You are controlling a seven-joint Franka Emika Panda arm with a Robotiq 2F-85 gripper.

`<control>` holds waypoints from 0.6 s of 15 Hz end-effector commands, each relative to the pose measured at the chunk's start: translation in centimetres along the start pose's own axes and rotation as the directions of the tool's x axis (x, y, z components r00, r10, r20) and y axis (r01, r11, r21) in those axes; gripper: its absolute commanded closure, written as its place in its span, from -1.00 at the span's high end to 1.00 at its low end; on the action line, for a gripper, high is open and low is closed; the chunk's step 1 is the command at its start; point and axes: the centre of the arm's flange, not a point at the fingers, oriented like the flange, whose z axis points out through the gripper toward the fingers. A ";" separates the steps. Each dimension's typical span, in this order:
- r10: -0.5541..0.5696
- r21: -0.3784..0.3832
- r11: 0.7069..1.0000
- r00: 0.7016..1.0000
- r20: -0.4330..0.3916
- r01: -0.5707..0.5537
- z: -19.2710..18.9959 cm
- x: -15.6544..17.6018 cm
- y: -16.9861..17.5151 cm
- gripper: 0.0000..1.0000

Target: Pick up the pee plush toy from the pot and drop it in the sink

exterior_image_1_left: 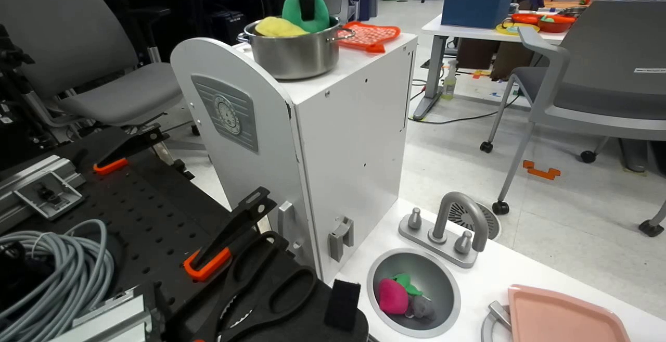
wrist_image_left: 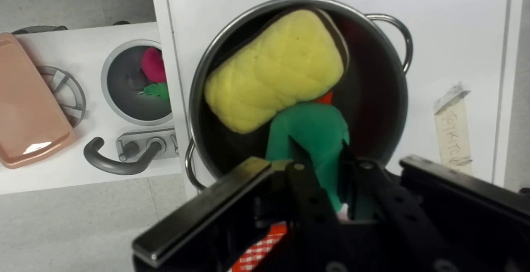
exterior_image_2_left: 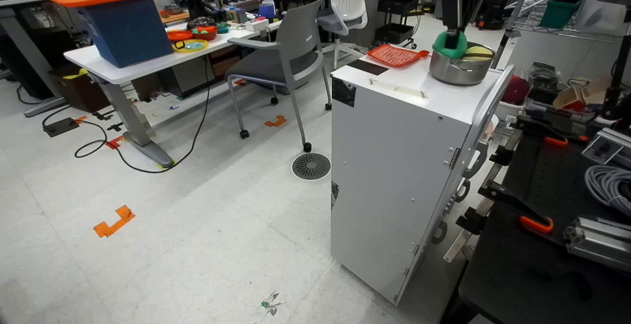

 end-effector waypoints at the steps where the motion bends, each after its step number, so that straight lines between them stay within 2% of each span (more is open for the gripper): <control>1: -0.005 -0.021 1.000 0.999 -0.037 0.004 -1.5 -0.8 -0.3 -0.91; 9: -0.028 -0.112 0.994 0.992 -0.120 0.015 -6.1 -3.1 -1.8 -0.91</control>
